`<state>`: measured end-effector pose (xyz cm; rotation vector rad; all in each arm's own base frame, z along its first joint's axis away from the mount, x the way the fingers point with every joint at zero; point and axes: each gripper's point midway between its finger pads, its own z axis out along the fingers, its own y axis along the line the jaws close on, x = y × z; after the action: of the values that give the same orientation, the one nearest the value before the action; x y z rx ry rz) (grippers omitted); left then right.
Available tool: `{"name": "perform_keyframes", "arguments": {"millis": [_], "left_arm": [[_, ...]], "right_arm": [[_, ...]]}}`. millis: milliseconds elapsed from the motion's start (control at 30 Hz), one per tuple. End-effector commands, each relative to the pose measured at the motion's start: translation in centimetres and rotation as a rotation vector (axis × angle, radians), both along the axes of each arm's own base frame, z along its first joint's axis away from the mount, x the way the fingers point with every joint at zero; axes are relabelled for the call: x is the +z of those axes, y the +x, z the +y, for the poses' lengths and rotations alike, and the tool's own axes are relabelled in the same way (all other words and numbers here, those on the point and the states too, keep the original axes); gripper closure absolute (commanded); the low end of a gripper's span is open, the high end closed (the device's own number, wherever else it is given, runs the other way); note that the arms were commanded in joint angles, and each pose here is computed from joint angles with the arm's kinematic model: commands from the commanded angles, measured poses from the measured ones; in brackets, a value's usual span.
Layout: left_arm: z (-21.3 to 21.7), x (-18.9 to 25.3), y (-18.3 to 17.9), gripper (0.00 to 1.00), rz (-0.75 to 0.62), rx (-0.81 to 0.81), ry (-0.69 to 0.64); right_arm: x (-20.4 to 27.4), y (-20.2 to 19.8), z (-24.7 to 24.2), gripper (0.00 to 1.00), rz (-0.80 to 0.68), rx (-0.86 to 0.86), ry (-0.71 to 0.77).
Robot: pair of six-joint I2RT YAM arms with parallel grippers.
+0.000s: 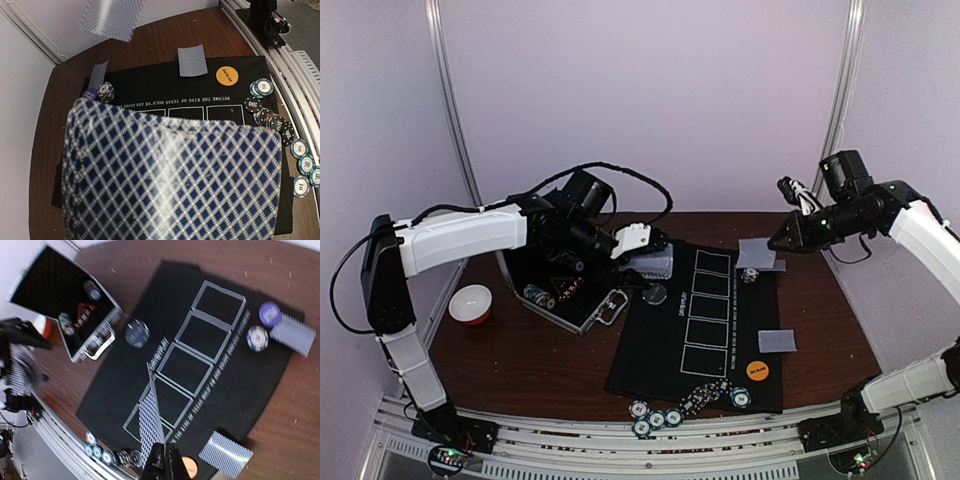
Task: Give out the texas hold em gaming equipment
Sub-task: Pick up the poker card from the face-down deck piles, then distribute the poker card in the big blind area.
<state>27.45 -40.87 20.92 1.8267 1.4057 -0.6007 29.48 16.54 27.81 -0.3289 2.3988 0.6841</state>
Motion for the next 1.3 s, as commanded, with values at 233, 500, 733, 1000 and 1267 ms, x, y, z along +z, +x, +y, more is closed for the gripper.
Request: {"name": "perform_keyframes", "arguments": {"millis": [233, 500, 733, 1000, 1267], "left_arm": [[0.4, 2.1, -0.1, 0.43, -0.020, 0.009, -0.049], [0.2, 2.1, -0.3, 0.43, -0.013, 0.004, -0.066], [0.0, 1.8, -0.3, 0.43, -0.007, -0.003, -0.080], [-0.1, 1.9, -0.3, 0.43, -0.003, -0.004, -0.086], [-0.1, 1.6, -0.2, 0.43, -0.001, 0.000, -0.080]], "right_arm": [[-14.6, -3.4, -2.4, 1.00, 0.383, 0.057, -0.131], [-15.4, -4.9, -5.5, 1.00, 0.539, -0.074, -0.241], [-17.8, -7.4, -6.8, 1.00, 0.606, -0.114, -0.284], [-18.5, -6.7, -5.6, 1.00, 0.625, -0.104, -0.215], [-18.7, -6.0, -4.3, 1.00, 0.619, -0.055, -0.156]]}}
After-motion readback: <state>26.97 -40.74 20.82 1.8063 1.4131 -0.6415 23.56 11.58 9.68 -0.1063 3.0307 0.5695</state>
